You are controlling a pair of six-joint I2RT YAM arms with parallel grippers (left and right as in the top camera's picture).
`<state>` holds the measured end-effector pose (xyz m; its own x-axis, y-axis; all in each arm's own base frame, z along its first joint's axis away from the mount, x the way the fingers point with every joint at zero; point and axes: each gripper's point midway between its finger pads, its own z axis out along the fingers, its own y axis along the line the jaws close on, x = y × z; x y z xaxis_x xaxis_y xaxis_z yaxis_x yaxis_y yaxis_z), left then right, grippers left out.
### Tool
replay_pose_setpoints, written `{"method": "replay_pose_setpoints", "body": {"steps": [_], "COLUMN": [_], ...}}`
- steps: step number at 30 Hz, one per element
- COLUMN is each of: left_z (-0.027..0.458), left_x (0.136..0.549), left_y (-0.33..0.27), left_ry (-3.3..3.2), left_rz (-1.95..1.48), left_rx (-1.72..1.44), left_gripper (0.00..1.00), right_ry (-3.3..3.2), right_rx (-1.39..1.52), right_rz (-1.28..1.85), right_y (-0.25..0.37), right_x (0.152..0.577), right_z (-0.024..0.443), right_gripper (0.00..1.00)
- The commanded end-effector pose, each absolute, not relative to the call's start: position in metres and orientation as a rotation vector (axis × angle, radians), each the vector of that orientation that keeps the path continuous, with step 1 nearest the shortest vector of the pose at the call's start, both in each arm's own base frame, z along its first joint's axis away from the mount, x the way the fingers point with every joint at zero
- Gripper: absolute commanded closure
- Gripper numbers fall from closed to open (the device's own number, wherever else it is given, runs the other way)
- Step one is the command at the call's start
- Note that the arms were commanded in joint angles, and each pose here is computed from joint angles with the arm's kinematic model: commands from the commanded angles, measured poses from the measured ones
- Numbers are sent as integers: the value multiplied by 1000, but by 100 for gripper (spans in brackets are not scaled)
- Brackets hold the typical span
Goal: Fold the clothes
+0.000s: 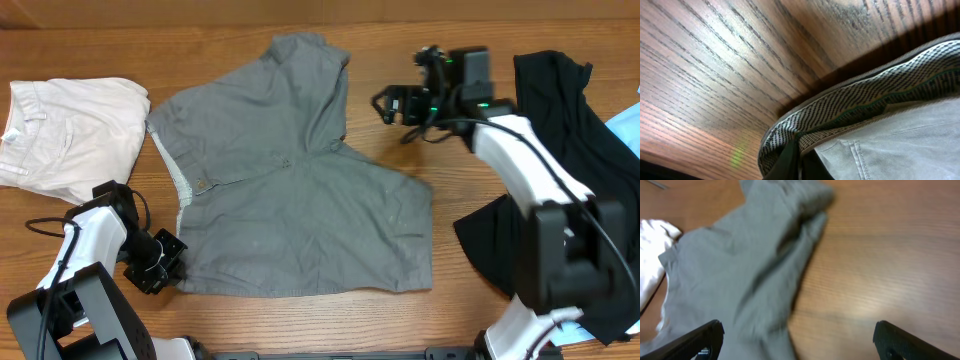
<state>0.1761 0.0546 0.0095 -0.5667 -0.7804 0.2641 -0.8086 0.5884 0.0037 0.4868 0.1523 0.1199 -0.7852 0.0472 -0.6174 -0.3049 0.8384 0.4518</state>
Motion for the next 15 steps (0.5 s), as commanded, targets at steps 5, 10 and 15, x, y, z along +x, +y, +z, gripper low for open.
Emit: {"method": "replay_pose_setpoints", "body": {"steps": [5,10,15], "left_z": [12,12,11], "left_x": [181,181,183], "left_y": [55,55,55], "left_ry": [-2600,-2601,-2608], "left_rz": [187,187,188], "left_rx": [1341,1341,1344], "left_gripper": [93,93,93], "right_ry": [2312,2267,2260], "right_rx": [-173,-156,-187], "right_rz": [900,951,964], "right_y": [192,209,224], "right_x": [516,527,531], "right_z": [61,38,25], "right_gripper": [1,1,5]}}
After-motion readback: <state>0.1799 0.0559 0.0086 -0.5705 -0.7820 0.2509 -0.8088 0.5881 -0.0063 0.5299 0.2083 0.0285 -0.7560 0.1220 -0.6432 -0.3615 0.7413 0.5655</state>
